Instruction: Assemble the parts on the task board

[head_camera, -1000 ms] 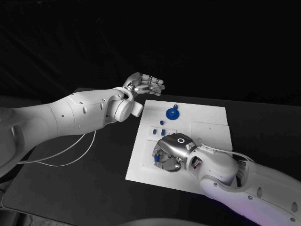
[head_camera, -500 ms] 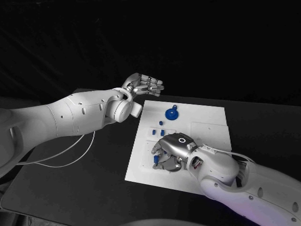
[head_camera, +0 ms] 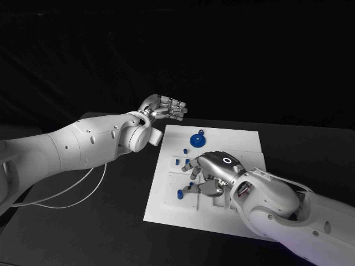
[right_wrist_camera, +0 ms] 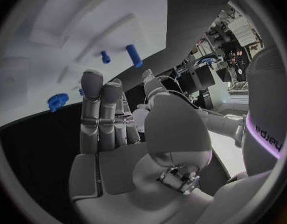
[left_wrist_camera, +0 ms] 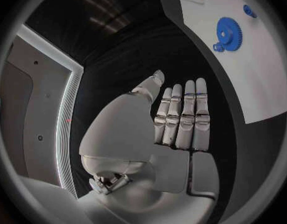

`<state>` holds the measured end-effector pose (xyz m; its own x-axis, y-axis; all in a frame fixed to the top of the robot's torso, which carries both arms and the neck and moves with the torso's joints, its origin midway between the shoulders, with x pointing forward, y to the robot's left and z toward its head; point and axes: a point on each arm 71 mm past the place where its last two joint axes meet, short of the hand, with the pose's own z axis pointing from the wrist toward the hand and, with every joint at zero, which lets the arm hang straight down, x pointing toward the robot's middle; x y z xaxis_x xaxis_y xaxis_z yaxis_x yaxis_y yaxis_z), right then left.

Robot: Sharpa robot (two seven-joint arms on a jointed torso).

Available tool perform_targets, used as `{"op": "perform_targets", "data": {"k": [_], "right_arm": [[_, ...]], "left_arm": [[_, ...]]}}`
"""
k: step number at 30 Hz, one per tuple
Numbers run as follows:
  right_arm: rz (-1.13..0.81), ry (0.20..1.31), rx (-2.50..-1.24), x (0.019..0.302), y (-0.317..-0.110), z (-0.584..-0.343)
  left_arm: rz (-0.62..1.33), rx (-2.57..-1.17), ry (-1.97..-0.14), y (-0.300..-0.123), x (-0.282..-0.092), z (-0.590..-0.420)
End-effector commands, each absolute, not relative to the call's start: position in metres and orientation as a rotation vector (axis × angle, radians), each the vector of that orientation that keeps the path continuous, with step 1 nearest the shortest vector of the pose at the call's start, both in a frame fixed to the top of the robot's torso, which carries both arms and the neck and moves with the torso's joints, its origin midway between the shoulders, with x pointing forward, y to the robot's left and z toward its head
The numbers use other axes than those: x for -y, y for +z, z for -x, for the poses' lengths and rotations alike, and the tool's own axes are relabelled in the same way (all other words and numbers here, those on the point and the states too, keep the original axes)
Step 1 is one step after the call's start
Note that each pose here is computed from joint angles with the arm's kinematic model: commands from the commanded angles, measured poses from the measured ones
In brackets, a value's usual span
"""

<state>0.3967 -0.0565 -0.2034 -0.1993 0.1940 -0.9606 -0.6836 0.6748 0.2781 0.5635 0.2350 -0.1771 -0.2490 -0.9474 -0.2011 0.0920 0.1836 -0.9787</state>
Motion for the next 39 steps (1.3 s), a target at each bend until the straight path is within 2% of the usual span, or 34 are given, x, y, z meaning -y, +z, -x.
{"op": "perform_targets", "data": {"k": [1, 6, 12, 15, 20, 27, 34, 39], "right_arm": [[0.253, 0.931, -1.580, 0.073, -0.193, -0.405], [0.080, 0.957, -1.660, 0.112, -0.186, -0.423], [-0.096, 0.933, -1.771, 0.158, -0.187, -0.437], [-0.154, 0.887, -1.838, 0.175, -0.189, -0.440], [-0.223, 0.740, -1.985, 0.206, -0.195, -0.442], [-0.248, 0.593, -2.114, 0.224, -0.202, -0.438], [-0.201, 0.532, -2.251, 0.228, -0.216, -0.430], [-0.180, 0.487, -2.272, 0.228, -0.225, -0.426]], "left_arm": [[0.875, -1.433, -1.291, -0.178, -0.236, -0.563], [0.881, -1.434, -1.283, -0.182, -0.240, -0.563], [0.890, -1.438, -1.275, -0.187, -0.245, -0.561], [0.894, -1.441, -1.273, -0.189, -0.247, -0.560], [0.898, -1.440, -1.268, -0.193, -0.250, -0.558], [0.900, -1.436, -1.265, -0.194, -0.252, -0.558], [0.901, -1.436, -1.263, -0.194, -0.253, -0.558], [0.899, -1.436, -1.265, -0.194, -0.252, -0.557]]}}
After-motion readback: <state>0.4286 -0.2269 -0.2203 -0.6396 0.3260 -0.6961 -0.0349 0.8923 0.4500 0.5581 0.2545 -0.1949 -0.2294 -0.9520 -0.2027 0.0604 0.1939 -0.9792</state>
